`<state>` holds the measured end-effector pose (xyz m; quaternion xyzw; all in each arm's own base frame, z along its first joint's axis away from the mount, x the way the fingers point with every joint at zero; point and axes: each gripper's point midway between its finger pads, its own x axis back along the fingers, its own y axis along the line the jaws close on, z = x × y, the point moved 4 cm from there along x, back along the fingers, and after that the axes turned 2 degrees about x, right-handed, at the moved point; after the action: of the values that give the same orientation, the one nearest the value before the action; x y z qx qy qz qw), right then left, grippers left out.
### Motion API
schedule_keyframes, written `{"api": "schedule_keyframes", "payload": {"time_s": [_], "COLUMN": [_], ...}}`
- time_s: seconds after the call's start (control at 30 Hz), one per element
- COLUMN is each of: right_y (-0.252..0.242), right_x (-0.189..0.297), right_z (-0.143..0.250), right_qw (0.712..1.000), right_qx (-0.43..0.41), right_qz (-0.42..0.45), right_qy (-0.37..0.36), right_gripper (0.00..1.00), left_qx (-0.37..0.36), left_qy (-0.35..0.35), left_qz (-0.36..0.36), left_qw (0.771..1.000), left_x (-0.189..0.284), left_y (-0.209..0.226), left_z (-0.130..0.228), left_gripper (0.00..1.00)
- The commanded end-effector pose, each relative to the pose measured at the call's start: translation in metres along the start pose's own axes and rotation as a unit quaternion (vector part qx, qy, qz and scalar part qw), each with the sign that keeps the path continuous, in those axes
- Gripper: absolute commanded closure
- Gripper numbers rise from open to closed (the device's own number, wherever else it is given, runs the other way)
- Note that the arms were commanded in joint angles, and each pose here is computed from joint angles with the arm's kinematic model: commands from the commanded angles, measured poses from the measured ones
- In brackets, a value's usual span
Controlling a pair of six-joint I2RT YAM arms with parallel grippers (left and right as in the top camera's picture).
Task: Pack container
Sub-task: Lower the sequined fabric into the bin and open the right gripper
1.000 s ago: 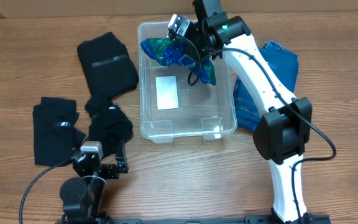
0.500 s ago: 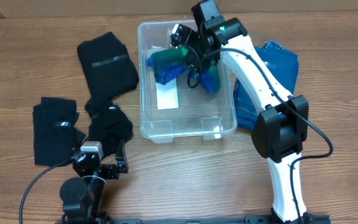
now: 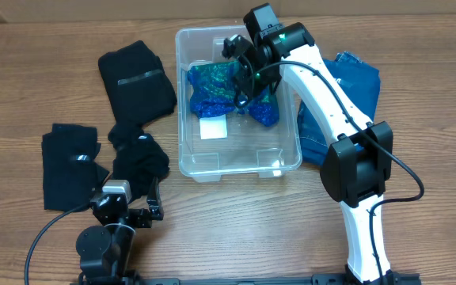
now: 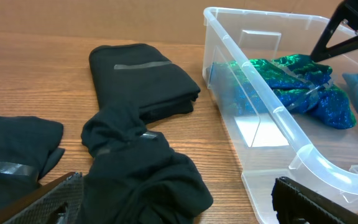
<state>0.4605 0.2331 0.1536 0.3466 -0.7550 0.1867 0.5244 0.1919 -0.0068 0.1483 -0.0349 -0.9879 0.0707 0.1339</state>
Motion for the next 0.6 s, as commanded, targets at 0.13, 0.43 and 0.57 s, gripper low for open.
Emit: {"api": "schedule_keyframes", "payload": {"time_s": [0.13, 0.43, 0.57], "right_y": [0.007, 0.013, 0.009], "right_x": [0.005, -0.024, -0.043], "right_z": [-0.004, 0.03, 0.029], "right_qw": [0.98, 0.966, 0.969], "right_qx": [-0.2, -0.25, -0.245], "right_qz": [-0.016, -0.023, -0.021], "right_qy": [-0.006, 0.058, 0.037], "right_gripper": [0.91, 0.94, 0.94], "left_qx": [0.005, 0.005, 0.005], "left_qy": [-0.002, -0.002, -0.003], "left_qz": [-0.008, -0.008, -0.008], "left_qw": [1.0, 1.0, 1.0], "left_x": [-0.001, -0.001, -0.001], "left_y": [0.003, 0.003, 0.003], "left_z": [0.001, 0.001, 0.001], "left_gripper": [0.0, 0.0, 0.0]}}
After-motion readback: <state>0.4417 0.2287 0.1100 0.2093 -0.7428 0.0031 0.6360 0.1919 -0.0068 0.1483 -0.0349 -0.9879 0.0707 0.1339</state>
